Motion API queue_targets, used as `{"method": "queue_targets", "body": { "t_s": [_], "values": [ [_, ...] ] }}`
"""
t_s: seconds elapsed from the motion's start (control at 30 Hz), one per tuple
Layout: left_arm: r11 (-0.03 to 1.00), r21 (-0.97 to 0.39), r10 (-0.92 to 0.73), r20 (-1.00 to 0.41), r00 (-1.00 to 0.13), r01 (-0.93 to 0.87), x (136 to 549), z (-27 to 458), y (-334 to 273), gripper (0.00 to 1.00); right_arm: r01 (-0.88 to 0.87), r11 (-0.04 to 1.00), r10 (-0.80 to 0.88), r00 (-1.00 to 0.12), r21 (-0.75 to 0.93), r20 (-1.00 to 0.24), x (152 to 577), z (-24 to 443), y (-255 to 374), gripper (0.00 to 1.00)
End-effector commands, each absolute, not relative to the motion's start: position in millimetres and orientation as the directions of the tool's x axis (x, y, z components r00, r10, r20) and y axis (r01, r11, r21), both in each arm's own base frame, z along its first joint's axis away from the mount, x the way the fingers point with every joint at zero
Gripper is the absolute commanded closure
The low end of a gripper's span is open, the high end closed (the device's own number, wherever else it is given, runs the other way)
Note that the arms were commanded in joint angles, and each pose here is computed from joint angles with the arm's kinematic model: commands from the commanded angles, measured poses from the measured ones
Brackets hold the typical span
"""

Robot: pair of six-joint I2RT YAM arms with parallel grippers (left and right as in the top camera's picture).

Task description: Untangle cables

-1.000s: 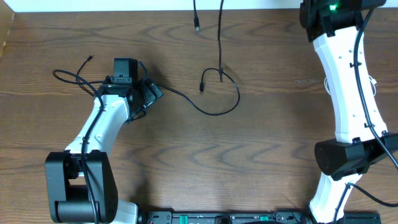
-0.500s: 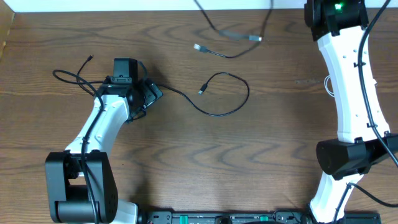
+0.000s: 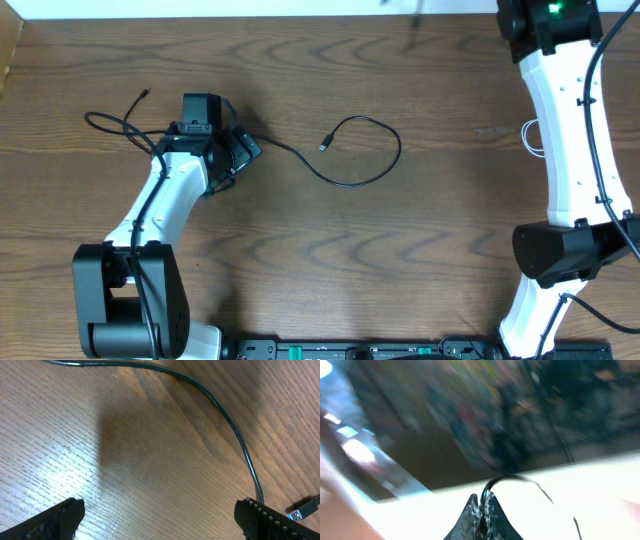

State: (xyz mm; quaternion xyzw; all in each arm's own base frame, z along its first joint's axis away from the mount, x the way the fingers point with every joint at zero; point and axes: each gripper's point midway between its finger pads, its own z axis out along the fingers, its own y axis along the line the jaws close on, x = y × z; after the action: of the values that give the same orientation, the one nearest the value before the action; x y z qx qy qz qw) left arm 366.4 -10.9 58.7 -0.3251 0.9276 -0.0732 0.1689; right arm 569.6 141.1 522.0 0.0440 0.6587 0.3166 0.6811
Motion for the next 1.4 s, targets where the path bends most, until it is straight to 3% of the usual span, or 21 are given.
{"method": "queue_targets", "body": {
  "t_s": [0.0,0.13,0.27,0.47,0.63,0.93,1.17,1.37],
  "values": [
    [0.776,-0.240,-0.631,-0.268,-0.728,-0.583,364,58,-9,0.01,-0.259,0.923,0.281,-0.050,0.284,-0.958,571,504,117,0.99],
    [0.776,-0.240,-0.631,-0.268,-0.728,-0.583,364,58,-9,0.00,-0.063,0.991,0.097,-0.244,0.116,-0.965,584,427,85,0.99],
    [0.776,-0.240,-0.631,-0.268,-0.728,-0.583,364,58,-9,0.00,0.042,0.999,0.015,-0.455,-0.004,-0.890,585,355,55,0.99],
    [0.776,-0.240,-0.631,-0.268,-0.728,-0.583,364,58,-9,0.00,0.051,0.993,-0.041,-0.699,-0.108,-0.714,573,265,20,0.99],
    [0.776,-0.240,-0.631,-0.268,-0.728,-0.583,364,58,-9,0.00,0.102,0.984,0.020,-0.873,-0.143,-0.488,545,188,-31,0.99],
    [0.776,-0.240,-0.631,-0.268,-0.728,-0.583,364,58,-9,0.00,0.143,0.975,0.120,-0.983,-0.168,-0.140,493,95,-81,0.99],
    [0.776,-0.240,-0.631,-0.268,-0.728,-0.583,364,58,-9,0.00,0.146,0.974,0.150,-0.989,-0.173,0.012,471,55,-93,0.99],
    [0.776,-0.240,-0.631,-0.268,-0.728,-0.583,364,58,-9,0.01,0.164,0.977,0.165,-0.986,-0.136,-0.003,476,50,-89,0.67]
  ]
}}
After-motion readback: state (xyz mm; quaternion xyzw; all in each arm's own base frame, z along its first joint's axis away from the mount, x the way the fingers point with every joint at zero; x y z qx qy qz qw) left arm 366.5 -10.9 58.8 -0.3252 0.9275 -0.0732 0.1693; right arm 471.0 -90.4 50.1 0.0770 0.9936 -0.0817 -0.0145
